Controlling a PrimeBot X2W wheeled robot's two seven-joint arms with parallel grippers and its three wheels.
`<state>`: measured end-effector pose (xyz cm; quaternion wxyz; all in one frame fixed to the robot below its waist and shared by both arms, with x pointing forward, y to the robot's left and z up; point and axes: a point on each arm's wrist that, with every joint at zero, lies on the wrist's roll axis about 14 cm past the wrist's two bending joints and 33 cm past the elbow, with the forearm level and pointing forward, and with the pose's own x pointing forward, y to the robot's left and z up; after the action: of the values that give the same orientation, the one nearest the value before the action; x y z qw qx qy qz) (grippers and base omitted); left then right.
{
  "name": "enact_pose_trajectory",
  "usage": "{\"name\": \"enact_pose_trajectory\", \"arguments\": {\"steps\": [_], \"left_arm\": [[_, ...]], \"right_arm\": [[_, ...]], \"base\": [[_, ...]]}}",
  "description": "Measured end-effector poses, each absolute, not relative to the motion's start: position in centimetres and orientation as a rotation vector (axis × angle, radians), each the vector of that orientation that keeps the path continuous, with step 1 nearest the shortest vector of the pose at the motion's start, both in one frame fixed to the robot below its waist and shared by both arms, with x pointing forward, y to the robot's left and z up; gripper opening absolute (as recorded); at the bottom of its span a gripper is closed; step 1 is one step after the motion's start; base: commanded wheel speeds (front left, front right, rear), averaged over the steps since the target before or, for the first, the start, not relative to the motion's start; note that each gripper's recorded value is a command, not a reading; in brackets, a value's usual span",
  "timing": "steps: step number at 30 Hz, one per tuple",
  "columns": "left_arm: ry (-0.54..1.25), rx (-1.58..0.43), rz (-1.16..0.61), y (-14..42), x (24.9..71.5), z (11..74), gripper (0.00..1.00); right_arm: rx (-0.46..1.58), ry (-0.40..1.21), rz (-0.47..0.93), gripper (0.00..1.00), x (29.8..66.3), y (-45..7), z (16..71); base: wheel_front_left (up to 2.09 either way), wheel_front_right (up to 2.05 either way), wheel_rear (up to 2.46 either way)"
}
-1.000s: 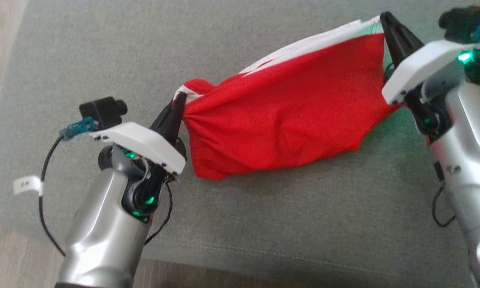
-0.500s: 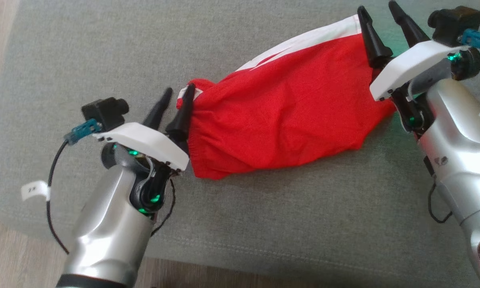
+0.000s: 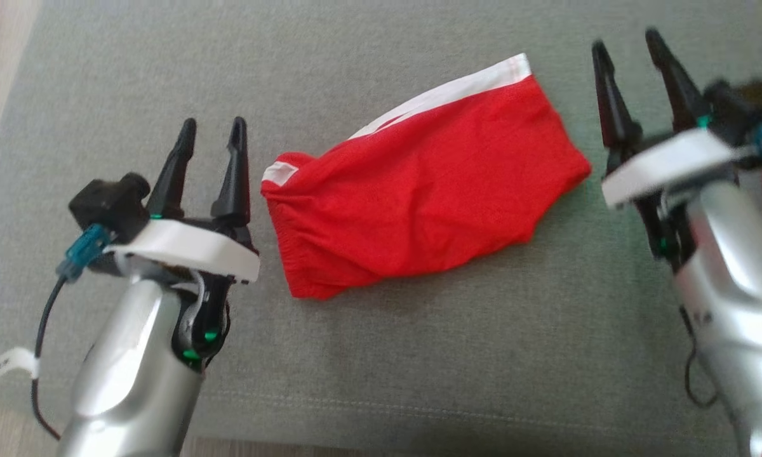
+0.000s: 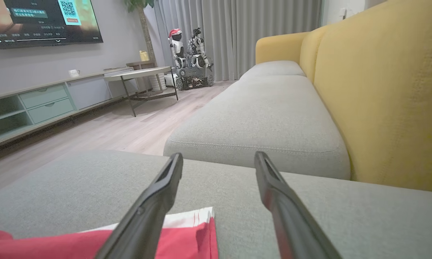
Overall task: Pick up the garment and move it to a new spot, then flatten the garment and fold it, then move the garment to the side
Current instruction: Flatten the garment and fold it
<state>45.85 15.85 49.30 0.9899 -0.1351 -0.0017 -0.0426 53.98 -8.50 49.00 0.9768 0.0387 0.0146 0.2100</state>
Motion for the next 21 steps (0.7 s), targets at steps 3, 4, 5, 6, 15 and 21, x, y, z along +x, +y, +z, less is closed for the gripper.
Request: {"name": "enact_pose_trajectory", "arguments": {"steps": [3, 4, 5, 6, 15, 21], "left_arm": [[-0.025, -0.244, -0.094, 15.6, 45.3, 50.0, 1.0], [-0.028, -0.233, -0.097, 15.6, 45.1, 50.1, 1.0], [-0.029, -0.222, -0.102, 15.5, 44.8, 50.2, 1.0], [-0.027, -0.212, -0.104, 15.5, 44.6, 50.1, 1.0], [0.009, -0.159, -0.133, 14.8, 42.4, 49.2, 1.0], [0.036, -0.135, -0.128, 14.8, 41.7, 48.5, 1.0]], "right_arm": [[0.081, 0.003, 0.385, 1.0, 52.2, -9.9, 49.3], [0.081, -0.006, 0.373, 1.0, 51.5, -10.3, 49.4], [0.083, -0.01, 0.359, 1.0, 50.9, -10.7, 49.5], [0.086, -0.012, 0.345, 1.0, 50.2, -11.0, 49.6], [0.116, 0.085, 0.238, 1.0, 43.9, -13.2, 48.1], [0.116, 0.094, 0.218, 1.0, 42.6, -13.5, 48.7]], "base": [[0.0, 0.0, 0.0], [0.0, 0.0, 0.0], [0.0, 0.0, 0.0], [0.0, 0.0, 0.0], [0.0, 0.0, 0.0], [0.0, 0.0, 0.0]]}}
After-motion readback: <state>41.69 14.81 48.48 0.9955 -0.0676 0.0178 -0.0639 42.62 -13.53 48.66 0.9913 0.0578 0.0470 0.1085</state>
